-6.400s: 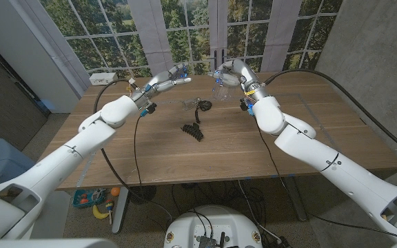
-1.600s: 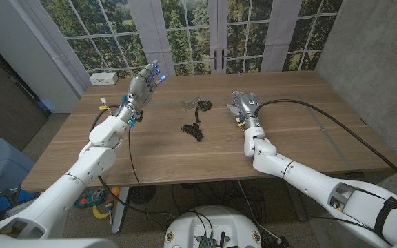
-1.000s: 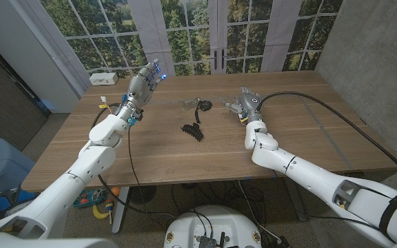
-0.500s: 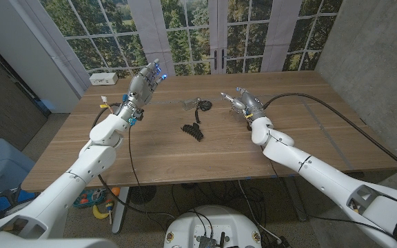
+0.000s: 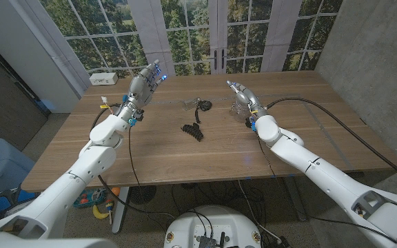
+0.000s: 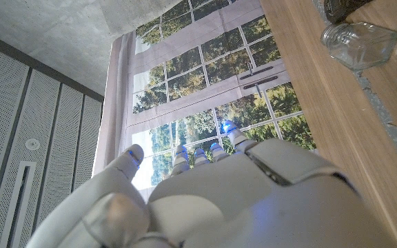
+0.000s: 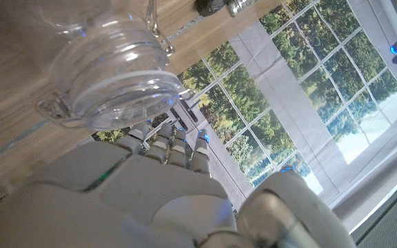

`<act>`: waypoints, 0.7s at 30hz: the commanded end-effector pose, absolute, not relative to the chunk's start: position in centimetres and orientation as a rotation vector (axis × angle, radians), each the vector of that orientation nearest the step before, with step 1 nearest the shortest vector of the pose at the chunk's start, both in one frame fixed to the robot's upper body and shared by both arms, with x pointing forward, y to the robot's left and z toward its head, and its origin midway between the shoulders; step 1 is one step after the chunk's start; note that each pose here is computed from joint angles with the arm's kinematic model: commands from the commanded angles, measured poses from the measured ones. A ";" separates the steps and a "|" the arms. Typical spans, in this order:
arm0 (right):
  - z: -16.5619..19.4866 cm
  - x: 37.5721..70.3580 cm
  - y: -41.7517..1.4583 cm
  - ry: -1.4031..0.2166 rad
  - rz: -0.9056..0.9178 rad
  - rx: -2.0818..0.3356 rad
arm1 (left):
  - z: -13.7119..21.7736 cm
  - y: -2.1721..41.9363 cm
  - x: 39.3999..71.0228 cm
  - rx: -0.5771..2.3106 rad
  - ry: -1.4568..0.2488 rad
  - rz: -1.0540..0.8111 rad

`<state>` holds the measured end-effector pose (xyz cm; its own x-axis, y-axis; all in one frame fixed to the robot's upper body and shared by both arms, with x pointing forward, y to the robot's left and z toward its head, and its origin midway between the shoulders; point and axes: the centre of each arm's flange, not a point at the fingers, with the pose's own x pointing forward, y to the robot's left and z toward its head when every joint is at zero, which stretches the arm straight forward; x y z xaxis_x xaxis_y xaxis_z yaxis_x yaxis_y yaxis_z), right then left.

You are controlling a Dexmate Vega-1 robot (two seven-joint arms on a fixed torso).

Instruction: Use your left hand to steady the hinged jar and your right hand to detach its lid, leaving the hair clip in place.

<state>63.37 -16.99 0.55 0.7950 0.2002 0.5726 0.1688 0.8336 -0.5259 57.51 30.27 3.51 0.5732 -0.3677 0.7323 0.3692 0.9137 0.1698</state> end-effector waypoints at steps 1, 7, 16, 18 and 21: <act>1.5 61.7 -17.8 -0.779 0.097 -0.396 | 3.2 30.5 57.6 -0.010 -0.849 -0.431; 1.7 61.0 -18.2 -0.817 0.128 -0.308 | 3.1 30.7 57.5 -0.010 -0.847 -0.429; 2.0 59.9 -19.0 -0.856 0.180 -0.183 | 3.0 31.0 57.3 -0.008 -0.842 -0.424; 2.0 59.7 -19.2 -0.860 0.195 -0.155 | 2.9 31.2 57.3 -0.007 -0.841 -0.422; 2.0 59.5 -19.5 -0.869 0.209 -0.117 | 2.7 31.5 57.1 -0.009 -0.836 -0.416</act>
